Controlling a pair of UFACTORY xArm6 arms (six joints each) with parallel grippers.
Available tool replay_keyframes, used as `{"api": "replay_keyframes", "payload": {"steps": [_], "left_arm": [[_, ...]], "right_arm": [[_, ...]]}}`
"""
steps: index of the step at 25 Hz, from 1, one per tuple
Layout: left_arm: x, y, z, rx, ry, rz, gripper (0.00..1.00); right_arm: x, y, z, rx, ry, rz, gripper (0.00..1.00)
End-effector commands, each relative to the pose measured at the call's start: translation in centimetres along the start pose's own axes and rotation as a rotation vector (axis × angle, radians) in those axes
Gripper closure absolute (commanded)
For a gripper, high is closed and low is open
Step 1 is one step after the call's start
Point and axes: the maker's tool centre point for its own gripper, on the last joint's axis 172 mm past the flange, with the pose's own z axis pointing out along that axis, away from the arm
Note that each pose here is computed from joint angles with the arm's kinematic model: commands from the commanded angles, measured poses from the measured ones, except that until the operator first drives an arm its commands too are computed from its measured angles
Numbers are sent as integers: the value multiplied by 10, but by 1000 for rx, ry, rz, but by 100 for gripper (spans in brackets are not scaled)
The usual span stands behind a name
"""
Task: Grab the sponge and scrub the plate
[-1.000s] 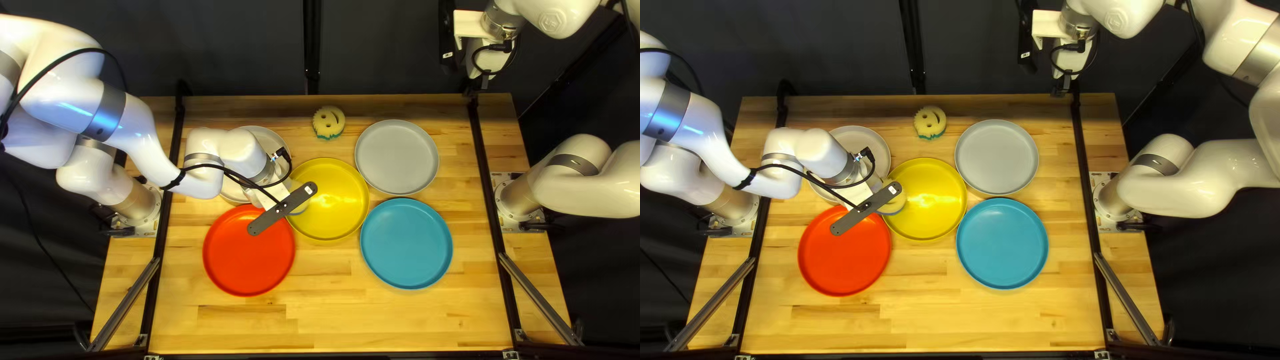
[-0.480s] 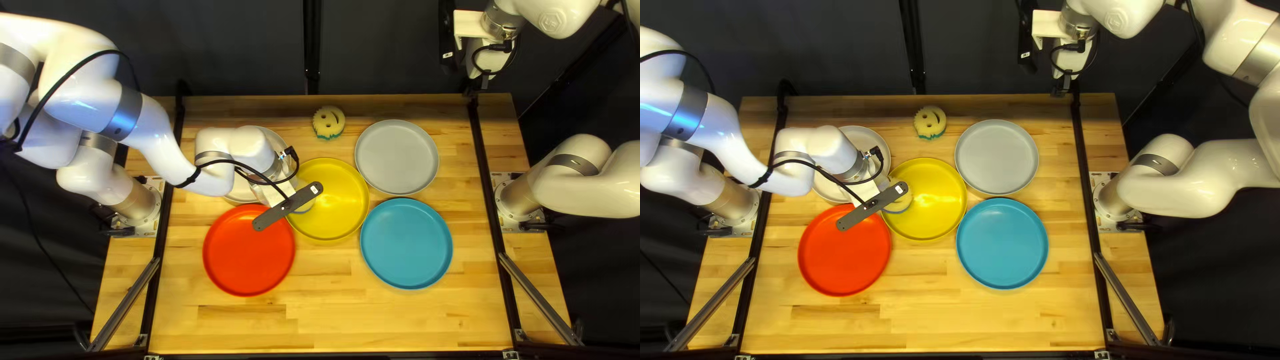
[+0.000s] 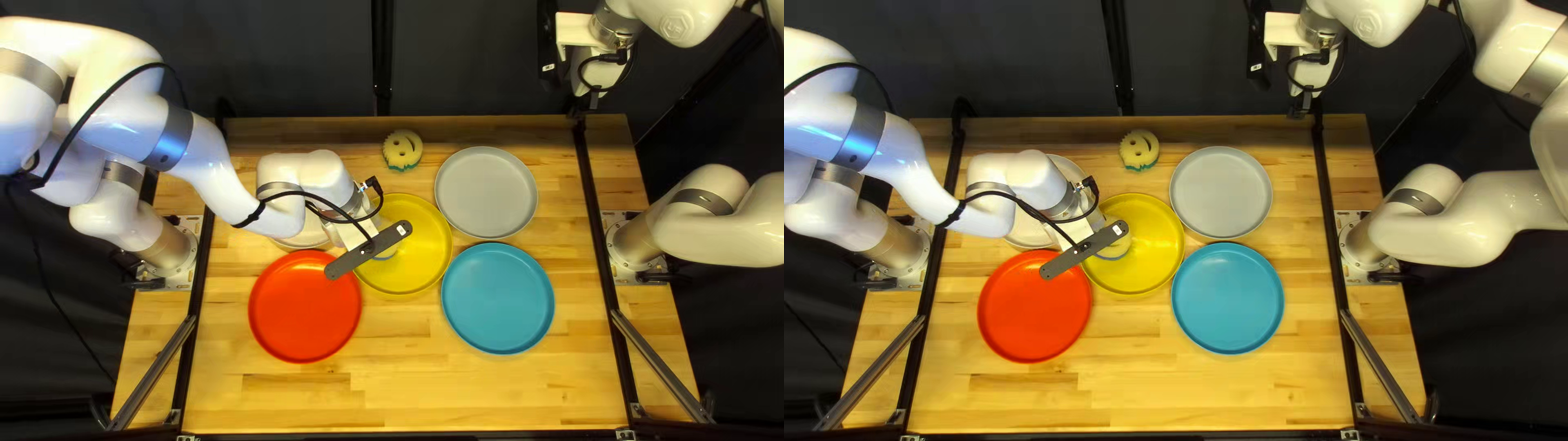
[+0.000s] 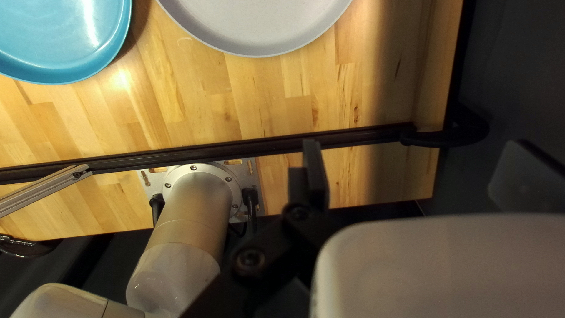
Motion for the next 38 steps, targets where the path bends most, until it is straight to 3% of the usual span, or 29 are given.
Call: {"api": "replay_keyframes", "payload": {"steps": [1, 15, 24, 29, 38], "left_arm": [[0, 0, 0, 0, 0, 0, 100], [8, -6, 8, 13, 7, 16, 100], [25, -16, 37, -24, 25, 52, 100], [39, -35, 53, -40, 37, 82, 100], [41, -57, 47, -29, 43, 104, 100]], "right_arm": [[0, 0, 0, 0, 0, 0, 0], [0, 0, 0, 0, 0, 0, 0], [0, 0, 0, 0, 0, 0, 0], [0, 0, 0, 0, 0, 0, 0], [0, 0, 0, 0, 0, 0, 0]]}}
